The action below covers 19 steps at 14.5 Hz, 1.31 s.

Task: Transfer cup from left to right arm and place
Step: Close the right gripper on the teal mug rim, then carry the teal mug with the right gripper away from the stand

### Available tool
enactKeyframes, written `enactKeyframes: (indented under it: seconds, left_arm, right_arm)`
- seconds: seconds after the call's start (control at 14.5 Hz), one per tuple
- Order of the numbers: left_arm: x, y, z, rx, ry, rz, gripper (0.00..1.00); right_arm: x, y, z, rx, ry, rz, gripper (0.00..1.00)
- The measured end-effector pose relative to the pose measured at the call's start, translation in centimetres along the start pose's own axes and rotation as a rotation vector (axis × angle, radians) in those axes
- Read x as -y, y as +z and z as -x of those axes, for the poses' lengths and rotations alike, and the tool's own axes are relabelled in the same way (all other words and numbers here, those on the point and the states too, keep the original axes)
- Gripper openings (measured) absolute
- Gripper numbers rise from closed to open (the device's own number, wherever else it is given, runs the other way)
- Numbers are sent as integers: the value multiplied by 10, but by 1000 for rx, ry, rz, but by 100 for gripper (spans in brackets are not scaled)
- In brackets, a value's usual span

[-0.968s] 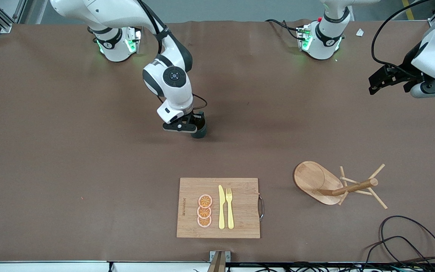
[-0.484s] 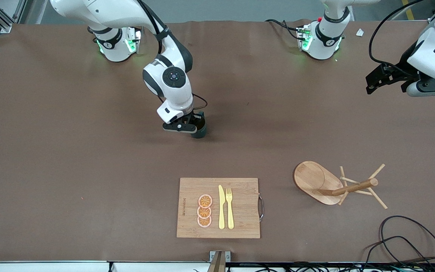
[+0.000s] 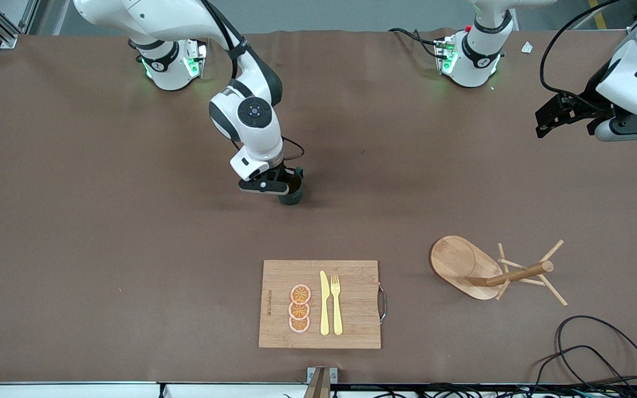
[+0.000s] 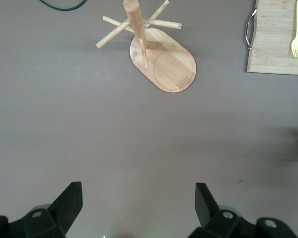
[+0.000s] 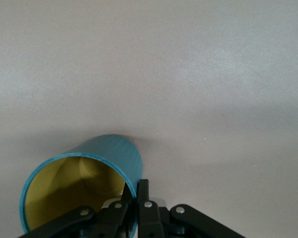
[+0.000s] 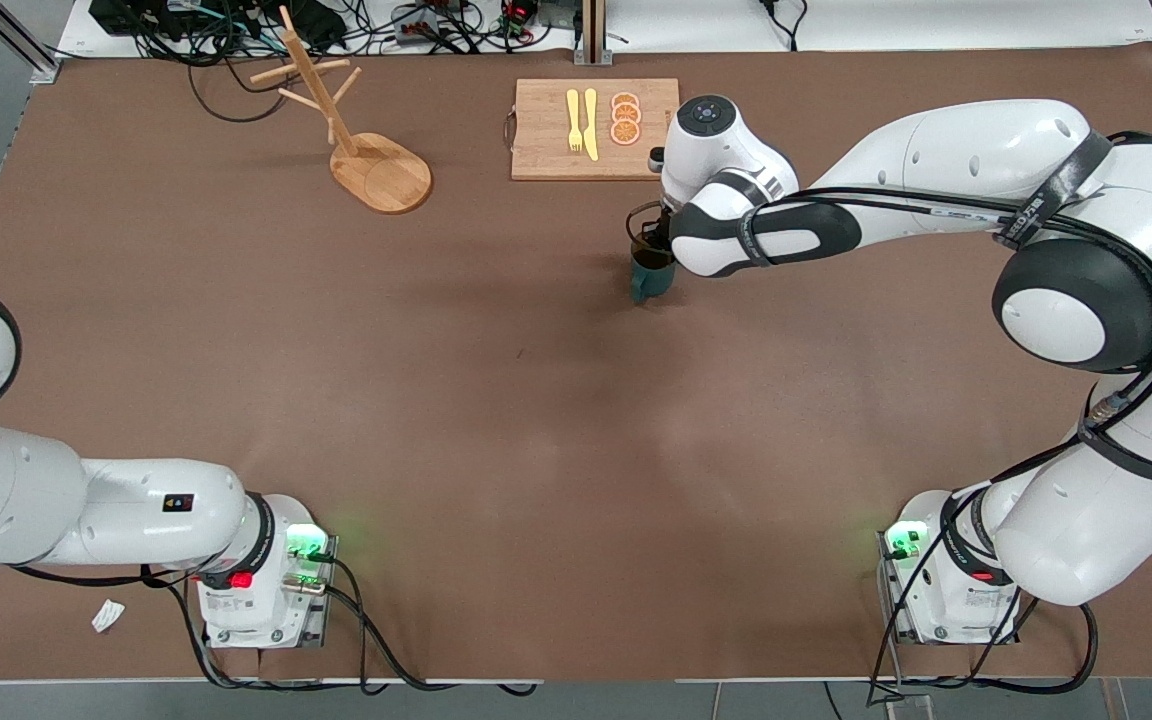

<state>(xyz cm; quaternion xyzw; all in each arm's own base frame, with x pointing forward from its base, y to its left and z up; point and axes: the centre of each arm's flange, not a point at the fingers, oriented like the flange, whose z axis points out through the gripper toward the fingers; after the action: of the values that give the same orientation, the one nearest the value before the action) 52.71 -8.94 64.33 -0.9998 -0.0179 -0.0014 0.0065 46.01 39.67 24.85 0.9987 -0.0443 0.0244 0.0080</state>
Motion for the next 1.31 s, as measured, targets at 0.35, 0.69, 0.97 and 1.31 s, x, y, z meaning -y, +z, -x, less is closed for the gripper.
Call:
enactKeyframes:
  seconds: [0.35,0.69,0.97,1.31]
  left_arm:
    - [2,0,0,-1,-3,0,100]
    - [1,-1,0,-1,-2,0,100]
    - [0,-1,0,-1,-1,0,100]
    - [0,-1,0,-1,-1,0,100]
  right_arm:
    - [-24,-15,-22,74,0,20,5]
    - [-131,-123,-83,160,-191,-39,5]
    - [-200,-154,-102,160,-403,-55,5]
    - [-310,-153,-131,155,-674,-46,5]
